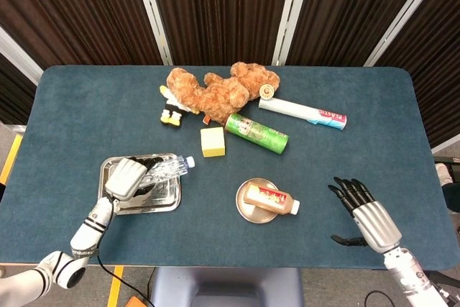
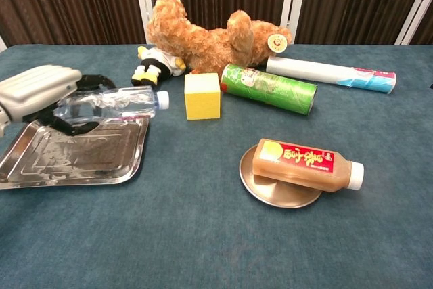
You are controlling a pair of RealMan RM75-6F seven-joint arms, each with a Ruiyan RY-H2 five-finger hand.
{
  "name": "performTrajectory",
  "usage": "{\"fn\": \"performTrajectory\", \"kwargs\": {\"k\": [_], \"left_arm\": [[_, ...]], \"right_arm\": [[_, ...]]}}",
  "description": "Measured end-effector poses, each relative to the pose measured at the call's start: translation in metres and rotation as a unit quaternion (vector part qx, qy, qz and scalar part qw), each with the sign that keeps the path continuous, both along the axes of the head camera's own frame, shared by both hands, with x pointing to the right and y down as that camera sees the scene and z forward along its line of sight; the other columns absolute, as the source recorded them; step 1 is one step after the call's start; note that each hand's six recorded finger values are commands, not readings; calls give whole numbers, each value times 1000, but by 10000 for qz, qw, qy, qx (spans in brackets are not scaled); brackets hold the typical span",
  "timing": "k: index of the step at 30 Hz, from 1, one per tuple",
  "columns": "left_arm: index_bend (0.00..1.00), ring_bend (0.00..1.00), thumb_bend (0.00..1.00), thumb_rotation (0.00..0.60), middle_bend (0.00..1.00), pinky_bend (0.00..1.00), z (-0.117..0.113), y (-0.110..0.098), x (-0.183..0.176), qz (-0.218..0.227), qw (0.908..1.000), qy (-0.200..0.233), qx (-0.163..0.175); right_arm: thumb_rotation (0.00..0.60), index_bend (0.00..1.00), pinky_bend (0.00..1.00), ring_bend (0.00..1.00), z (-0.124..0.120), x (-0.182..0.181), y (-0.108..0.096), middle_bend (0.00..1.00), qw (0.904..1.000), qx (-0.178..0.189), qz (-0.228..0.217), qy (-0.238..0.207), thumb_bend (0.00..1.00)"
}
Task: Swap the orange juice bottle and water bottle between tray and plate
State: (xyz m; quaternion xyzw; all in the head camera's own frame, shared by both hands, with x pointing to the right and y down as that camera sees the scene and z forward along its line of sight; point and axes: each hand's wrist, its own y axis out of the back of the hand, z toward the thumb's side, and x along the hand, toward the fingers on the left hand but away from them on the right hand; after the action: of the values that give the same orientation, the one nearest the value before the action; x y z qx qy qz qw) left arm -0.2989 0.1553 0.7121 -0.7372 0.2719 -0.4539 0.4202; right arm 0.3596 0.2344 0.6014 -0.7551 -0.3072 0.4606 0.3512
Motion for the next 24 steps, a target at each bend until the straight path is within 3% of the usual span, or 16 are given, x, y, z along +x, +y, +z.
{"fn": "performTrajectory", "kwargs": {"k": [2,4,9,11,14,18,24], "left_arm": [[662,585,497,600,730,570,4,4,-12,-16,10000,19,-76],[567,505,447,600,632,509,9,6,-23,-1,9999,-43,-105],[104,173,402,600,250,270,27,13,-54,45,9990,-290,-326],[16,90,394,600,163,202,34,19,-59,28,9983,-309,-493],[0,21,378,600,92,145,38,24,-60,22,9977,-294,-612],[0,0,364,600,15,102,35,26,-62,-4,9975,-296,-647],[0,0,355,600,0,83,19,28,-71,-157,9979,-320,-532]], "right_arm": [[600,0,0,0,1,-2,2,13,10000,-25,-25,-2,144],[600,0,0,0,1,-2,3,13,10000,-34,-31,-3,145],[600,0,0,0,0,-2,3,12,10000,-36,-18,-19,145],[600,0,0,0,0,-2,3,13,10000,-28,-15,-21,145],[600,0,0,0,0,-2,3,13,10000,-16,0,-18,145],[600,0,0,0,-1,-2,3,13,10000,0,10,-10,145],[600,0,0,0,-5,0,3,12,10000,50,25,-2,145]]}}
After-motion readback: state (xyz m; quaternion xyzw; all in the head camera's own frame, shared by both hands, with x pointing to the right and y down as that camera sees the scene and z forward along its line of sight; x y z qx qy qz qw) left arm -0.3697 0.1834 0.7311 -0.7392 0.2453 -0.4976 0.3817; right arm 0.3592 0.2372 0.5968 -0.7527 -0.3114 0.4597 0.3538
